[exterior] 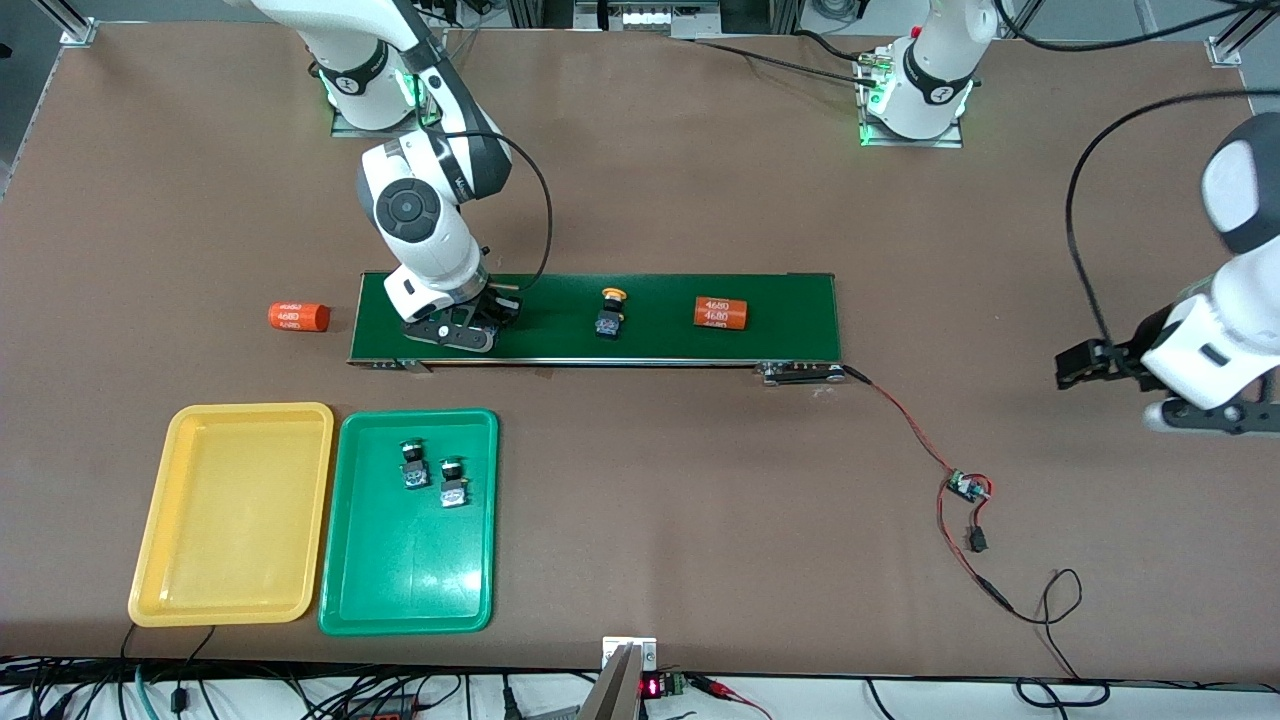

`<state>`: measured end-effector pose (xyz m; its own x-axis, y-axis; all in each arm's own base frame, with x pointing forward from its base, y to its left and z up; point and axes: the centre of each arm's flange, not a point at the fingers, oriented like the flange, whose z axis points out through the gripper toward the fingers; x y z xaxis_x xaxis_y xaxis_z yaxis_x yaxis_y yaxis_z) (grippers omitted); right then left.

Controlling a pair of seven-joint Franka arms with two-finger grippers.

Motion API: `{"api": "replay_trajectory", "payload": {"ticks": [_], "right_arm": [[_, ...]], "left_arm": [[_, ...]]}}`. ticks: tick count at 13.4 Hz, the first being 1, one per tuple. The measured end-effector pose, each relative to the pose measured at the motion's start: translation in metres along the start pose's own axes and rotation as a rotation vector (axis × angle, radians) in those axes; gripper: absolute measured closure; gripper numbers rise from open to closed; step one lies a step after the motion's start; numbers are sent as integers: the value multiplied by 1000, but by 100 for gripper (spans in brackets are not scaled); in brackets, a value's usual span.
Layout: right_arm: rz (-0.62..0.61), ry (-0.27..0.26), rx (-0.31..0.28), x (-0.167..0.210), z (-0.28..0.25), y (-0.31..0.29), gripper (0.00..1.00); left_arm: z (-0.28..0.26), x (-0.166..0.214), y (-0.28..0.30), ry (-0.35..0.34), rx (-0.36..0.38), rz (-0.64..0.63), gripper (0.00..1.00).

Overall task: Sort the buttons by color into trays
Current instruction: 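Grasp an orange-based button on the belt with the right gripper, then carry the orange-based button to the yellow tray and release it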

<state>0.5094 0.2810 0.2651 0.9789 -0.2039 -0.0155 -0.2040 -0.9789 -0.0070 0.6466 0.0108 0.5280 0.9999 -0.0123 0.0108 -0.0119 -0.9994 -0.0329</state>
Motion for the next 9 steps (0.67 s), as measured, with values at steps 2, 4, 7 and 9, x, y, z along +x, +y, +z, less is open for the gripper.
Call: {"api": "replay_trajectory", "payload": {"ticks": [2,4,7,9], "right_arm": [[-16,-14,-3,24,-32,5,59],[-81,-15,2,59,-76,20,59],[-192,30,10,124,-121,87,59],[-214,38,4,165,-125,149,59]], "left_arm": [[-25,-12,-3,-7,-6,-42,0],[-38,-18,-11,2,-44,-80,0],[-50,-22,-17,26,-55,-102,0],[-51,-24,-16,30,-55,-101,0]]}}
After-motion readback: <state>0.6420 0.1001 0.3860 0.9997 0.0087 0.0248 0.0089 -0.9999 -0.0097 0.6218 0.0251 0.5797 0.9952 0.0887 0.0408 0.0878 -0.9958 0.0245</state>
